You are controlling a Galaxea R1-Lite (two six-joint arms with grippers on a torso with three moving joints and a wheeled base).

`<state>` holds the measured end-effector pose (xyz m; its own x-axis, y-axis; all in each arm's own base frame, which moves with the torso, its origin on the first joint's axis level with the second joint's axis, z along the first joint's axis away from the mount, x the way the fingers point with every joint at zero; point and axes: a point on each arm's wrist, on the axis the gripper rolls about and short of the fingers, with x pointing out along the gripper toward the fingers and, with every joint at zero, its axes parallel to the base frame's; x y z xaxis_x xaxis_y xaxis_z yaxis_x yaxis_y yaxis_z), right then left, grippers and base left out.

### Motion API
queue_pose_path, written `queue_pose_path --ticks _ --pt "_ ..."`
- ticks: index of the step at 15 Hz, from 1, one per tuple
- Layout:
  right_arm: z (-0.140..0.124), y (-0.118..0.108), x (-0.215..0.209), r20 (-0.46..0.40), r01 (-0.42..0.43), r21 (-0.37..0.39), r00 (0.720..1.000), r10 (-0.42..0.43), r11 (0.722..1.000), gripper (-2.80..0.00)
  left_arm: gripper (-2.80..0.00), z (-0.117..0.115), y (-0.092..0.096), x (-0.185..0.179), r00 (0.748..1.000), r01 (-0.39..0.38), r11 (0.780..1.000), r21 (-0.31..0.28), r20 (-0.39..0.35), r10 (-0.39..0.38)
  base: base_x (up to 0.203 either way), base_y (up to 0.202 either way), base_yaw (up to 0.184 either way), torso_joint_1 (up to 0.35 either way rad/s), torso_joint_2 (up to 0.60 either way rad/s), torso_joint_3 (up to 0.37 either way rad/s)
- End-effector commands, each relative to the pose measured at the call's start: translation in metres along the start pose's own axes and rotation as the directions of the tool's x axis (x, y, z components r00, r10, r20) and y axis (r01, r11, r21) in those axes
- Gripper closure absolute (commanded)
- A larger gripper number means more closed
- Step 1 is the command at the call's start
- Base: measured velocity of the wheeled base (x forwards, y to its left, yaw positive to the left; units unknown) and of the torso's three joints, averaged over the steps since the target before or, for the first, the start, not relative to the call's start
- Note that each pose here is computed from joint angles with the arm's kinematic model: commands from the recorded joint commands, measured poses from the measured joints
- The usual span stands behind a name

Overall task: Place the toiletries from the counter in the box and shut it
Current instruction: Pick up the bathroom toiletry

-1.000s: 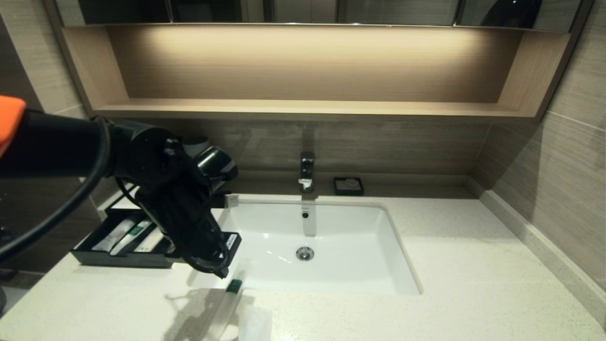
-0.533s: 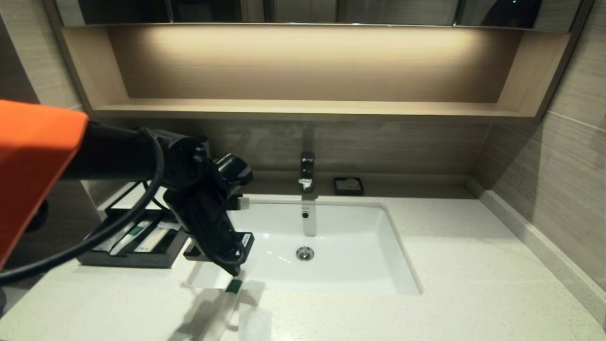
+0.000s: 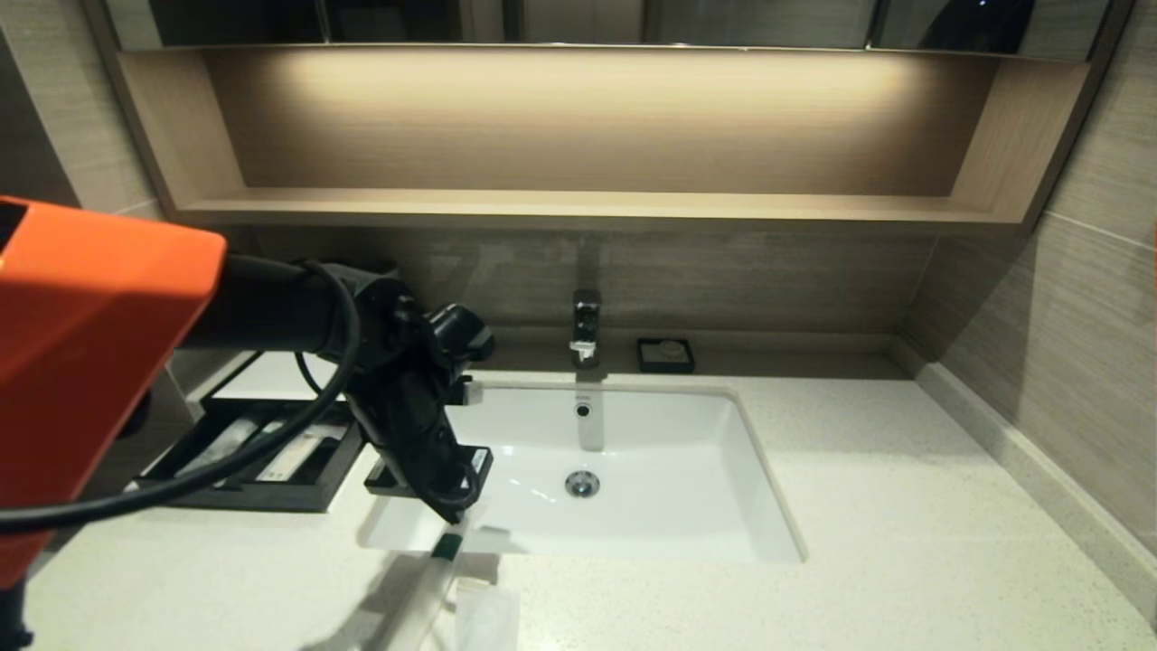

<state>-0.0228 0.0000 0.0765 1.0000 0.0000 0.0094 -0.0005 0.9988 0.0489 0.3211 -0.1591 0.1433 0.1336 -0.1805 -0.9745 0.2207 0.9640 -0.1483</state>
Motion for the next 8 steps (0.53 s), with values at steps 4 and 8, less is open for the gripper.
queue_pose_path --ticks 4,8 --pt "-0.0001 0.0000 0.0001 -0.002 0.000 0.000 1.000 0.000 1.000 0.00 -2.80 0.0034 0.0004 0.0094 1.000 -0.021 1.000 0.005 -0.006 0.021 0.000 0.000 0.000 0.000 0.00 0.000" --pt "0.0004 0.0000 0.0000 0.000 0.000 0.000 1.000 0.000 1.000 0.00 -2.80 0.0059 0.0003 0.0136 1.000 -0.023 1.000 0.010 0.001 0.023 0.000 0.000 0.000 0.000 0.00 0.000"
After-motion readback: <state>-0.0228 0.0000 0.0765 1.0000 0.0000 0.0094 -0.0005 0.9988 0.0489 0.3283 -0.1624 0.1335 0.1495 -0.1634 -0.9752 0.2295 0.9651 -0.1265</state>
